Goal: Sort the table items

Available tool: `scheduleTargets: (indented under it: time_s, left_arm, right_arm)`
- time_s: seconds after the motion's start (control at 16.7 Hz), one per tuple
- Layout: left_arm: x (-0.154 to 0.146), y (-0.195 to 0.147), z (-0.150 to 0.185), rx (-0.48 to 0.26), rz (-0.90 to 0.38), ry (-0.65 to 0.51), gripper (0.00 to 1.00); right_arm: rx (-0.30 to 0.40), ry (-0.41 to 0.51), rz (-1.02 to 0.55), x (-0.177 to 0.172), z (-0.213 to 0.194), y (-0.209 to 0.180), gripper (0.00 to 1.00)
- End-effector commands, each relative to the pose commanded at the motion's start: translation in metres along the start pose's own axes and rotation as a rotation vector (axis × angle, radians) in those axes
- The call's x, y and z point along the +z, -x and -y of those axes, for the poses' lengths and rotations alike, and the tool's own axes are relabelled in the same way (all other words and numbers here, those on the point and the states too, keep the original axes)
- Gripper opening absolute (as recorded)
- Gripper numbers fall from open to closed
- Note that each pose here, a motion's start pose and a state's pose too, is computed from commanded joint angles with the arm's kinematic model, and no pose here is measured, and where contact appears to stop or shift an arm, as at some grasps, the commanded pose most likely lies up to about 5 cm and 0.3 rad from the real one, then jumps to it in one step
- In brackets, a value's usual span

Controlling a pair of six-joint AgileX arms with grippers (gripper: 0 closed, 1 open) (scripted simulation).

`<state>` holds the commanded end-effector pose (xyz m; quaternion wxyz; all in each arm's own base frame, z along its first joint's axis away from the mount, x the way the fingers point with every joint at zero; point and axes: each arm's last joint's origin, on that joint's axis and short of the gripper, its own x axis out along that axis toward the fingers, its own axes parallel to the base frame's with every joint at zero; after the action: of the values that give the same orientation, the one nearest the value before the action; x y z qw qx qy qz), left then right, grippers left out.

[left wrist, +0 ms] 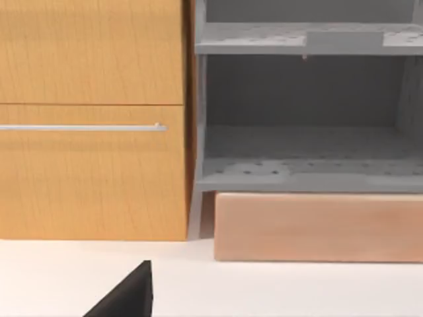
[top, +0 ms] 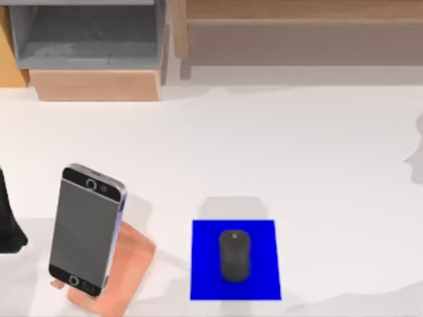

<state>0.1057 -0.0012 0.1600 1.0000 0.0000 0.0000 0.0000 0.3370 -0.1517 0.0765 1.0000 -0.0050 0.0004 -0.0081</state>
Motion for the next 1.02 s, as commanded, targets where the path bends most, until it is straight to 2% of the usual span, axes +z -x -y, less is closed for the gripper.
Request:
scheduleTargets:
  time_s: [0.06,0.84,1.02]
  left_arm:
    - [0.0,0.0,0.0,0.0,0.0,0.0,1.0]
    - [0.0,0.0,0.0,0.0,0.0,0.0,1.0]
    - [0.0,0.0,0.0,0.0,0.0,0.0,1.0]
  right_arm:
    - [0.0,0.0,0.0,0.0,0.0,0.0,1.0]
    - [0.0,0.0,0.0,0.0,0.0,0.0,0.02]
    - [0.0,0.0,0.0,0.0,0.0,0.0,0.0]
